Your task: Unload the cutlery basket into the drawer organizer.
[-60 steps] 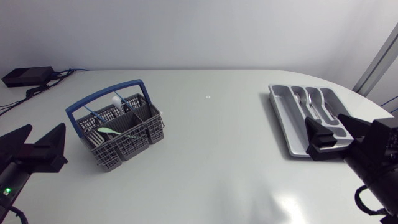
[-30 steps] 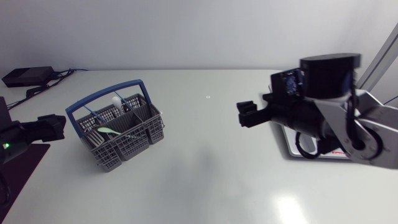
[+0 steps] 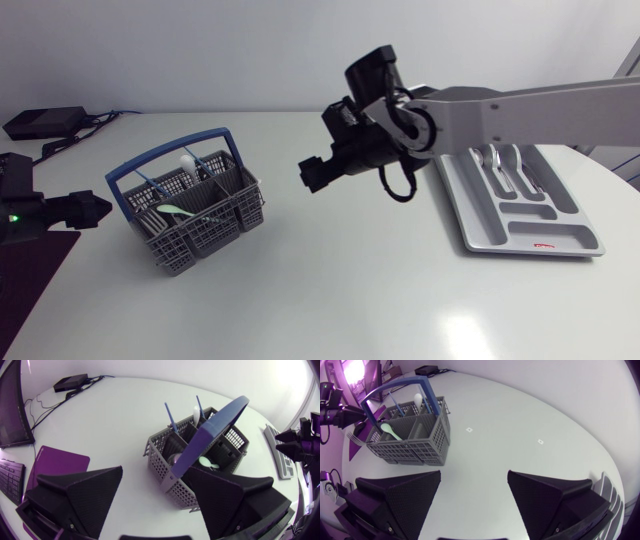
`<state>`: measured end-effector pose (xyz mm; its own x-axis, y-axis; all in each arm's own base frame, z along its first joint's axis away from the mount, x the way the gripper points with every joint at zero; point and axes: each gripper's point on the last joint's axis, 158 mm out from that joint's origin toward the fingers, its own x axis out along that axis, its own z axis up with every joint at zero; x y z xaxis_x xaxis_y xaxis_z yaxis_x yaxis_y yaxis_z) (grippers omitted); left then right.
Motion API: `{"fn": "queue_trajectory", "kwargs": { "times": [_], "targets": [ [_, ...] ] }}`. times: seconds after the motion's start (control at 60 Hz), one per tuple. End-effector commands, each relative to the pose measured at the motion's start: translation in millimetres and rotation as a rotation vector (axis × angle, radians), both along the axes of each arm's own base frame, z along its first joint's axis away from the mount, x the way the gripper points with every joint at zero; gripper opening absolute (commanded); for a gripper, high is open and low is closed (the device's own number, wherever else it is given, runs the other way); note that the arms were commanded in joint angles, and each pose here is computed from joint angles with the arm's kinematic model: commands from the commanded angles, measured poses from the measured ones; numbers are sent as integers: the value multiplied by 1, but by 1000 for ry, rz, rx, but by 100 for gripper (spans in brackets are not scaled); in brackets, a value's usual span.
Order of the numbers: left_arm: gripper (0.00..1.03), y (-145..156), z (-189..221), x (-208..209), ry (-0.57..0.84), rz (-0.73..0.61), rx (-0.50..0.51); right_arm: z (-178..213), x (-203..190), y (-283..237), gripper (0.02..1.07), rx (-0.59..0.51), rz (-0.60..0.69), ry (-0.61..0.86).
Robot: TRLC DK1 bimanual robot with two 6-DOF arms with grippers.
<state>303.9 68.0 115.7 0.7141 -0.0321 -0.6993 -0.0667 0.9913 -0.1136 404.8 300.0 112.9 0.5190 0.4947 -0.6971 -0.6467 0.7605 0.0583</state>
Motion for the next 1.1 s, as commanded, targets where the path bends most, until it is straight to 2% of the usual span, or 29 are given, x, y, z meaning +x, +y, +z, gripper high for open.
{"fn": "queue_trajectory", "kwargs": {
  "times": [0.0, 0.167, 0.283, 0.483, 0.583, 0.683, 0.817, 1.083],
  "targets": [
    [91, 8, 2, 5, 5, -15, 0, -10, 1, 26, 96, -21, 43, 33],
    [91, 9, -2, 2, 12, -26, 13, -20, 6, 66, 91, -34, 82, 66],
    [91, 6, -1, -1, 4, -37, 24, -26, 18, 94, 77, -26, 87, 80],
    [91, 3, 3, -7, -16, -62, 58, -42, 34, 119, 74, -65, 81, 104],
    [91, 0, 1, -11, -14, -75, 68, -48, 36, 128, 45, -71, 86, 115],
    [91, -2, 0, -13, -13, -82, 71, -61, 37, 126, 29, -99, 75, 148],
    [91, -7, 2, -17, -15, -94, 76, -75, 34, 110, 23, -140, 61, 198],
    [91, -16, 1, -22, -10, -121, 76, -77, 13, 61, 23, -209, 2, 224]
  ]
}}
